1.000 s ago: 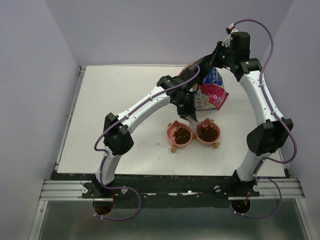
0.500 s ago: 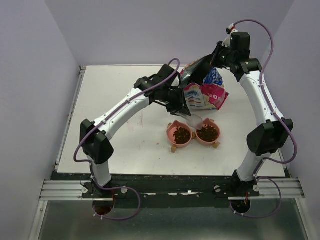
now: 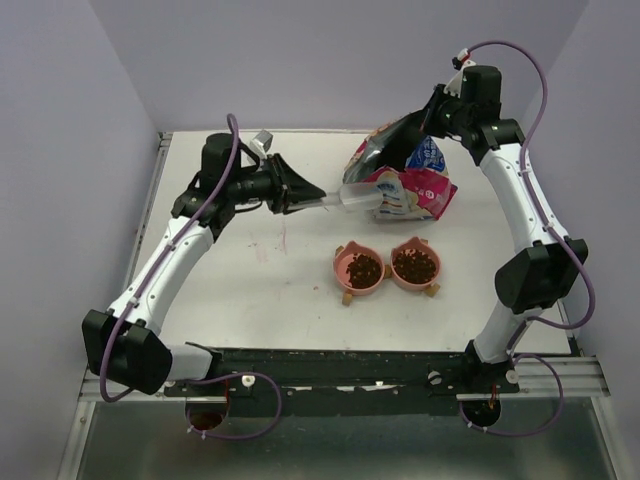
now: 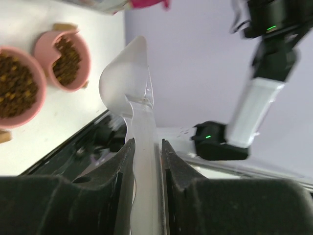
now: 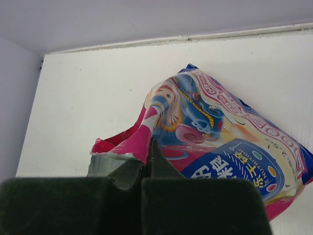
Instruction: Serve the pet food
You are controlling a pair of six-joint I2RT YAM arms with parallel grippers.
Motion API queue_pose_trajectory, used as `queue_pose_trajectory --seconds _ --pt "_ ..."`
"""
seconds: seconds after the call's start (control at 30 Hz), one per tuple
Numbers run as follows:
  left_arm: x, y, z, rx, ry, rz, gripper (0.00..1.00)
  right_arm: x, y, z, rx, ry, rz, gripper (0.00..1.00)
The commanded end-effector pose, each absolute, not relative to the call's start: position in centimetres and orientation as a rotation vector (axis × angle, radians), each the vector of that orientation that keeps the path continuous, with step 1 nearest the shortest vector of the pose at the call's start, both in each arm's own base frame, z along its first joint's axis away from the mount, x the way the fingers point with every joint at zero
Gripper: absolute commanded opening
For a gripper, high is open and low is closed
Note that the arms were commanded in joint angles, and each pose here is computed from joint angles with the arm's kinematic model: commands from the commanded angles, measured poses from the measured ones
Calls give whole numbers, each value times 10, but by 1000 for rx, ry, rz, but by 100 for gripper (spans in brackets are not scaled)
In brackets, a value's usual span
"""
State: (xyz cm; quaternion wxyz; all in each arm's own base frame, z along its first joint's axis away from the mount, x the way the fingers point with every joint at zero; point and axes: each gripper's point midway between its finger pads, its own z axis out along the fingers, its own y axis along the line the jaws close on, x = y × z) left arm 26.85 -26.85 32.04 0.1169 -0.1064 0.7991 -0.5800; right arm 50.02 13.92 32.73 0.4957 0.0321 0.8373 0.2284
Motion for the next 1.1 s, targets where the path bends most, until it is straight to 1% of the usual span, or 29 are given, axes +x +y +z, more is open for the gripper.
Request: queue_pose_trajectory --seconds 0.0,0.1,0.2,0.33,0.5,0.63,0.77,0.97,1.07 --pt "289 -263 392 -377 2108 -1906 0 482 150 411 -9 1781 675 0" --pt "317 -267 404 -499 2040 -1946 0 475 155 407 -15 1785 711 0" --pt "349 -276 401 -577 2052 -1949 0 470 159 404 -31 1789 724 0" --pt "384 -279 380 -720 2113 -1815 0 462 161 415 -40 1767 733 0" --pt "387 -291 341 -833 2257 -1675 0 450 175 430 -61 1736 785 0" --pt "391 -297 315 -930 2314 -1593 0 443 190 437 -80 1725 841 0" --pt "403 -294 297 -1019 2348 -1377 0 440 199 447 -83 1711 878 0" --pt "422 -283 269 -1152 2437 -964 0 444 206 456 -88 1702 886 0" --pt "430 -284 252 -1199 2437 -883 0 445 207 457 -83 1703 888 0"
